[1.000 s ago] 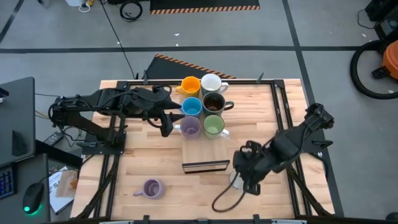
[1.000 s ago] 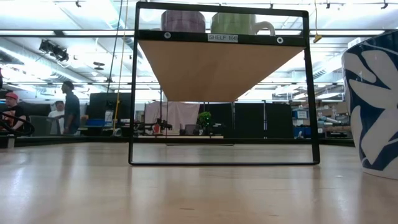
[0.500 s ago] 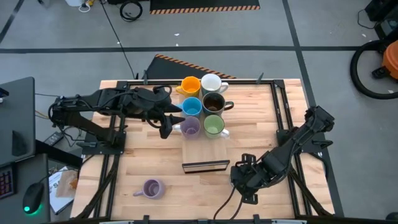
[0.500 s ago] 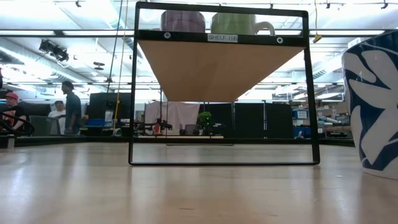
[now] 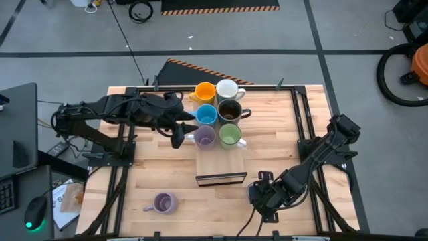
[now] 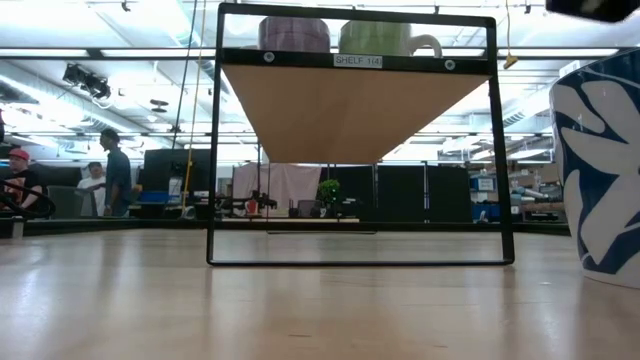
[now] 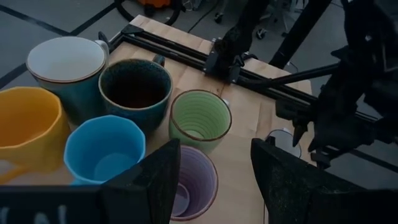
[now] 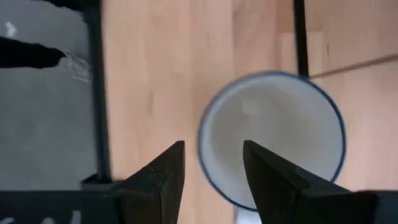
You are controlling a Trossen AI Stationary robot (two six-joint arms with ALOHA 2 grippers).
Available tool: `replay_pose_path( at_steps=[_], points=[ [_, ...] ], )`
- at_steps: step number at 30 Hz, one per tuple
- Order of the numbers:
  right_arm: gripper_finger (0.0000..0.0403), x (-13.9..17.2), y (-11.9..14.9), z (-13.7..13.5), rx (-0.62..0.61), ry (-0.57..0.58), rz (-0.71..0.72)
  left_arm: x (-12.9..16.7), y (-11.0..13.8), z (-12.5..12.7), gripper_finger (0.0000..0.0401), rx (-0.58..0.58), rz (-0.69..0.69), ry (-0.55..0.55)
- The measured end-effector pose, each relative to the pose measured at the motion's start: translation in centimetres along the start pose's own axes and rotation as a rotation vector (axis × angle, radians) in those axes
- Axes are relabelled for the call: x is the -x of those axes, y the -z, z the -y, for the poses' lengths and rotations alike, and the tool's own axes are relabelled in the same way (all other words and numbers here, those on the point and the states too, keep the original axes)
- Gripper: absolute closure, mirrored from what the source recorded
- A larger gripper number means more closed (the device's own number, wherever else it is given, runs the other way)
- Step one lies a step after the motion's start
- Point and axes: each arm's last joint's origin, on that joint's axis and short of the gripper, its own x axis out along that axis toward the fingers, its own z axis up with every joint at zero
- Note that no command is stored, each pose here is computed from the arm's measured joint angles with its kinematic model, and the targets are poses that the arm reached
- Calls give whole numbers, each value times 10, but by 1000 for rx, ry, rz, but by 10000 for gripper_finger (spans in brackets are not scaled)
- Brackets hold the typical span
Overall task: Place coffee mugs
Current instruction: Put the blue patterned mug on the shelf
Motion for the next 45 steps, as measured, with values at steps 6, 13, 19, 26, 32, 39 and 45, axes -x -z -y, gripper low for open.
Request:
replay_pose_path(
  at_steps=[6, 13, 19, 26, 32, 39, 45],
  points=[
    [235, -20, 8, 5, 0, -15, -13, 2, -1, -2, 197, 6, 9, -3],
    [235, -34, 15, 10, 0, -6, -13, 6, -2, -3, 197, 9, 21, 3],
    [253, -45, 20, 14, 15, -11, -7, 6, -2, -3, 197, 9, 21, 3],
    [317, -46, 20, 16, 20, -8, -14, 6, -2, -3, 197, 10, 22, 3],
    [370, -39, 24, 18, 13, -50, -87, 6, -2, -1, 197, 9, 6, 41],
    [370, 9, 32, 30, -15, -20, -175, 6, -2, -1, 197, 8, -3, 59],
    [370, 66, 22, 43, 105, 90, -168, 6, -2, -1, 197, 8, -2, 59]
  ],
)
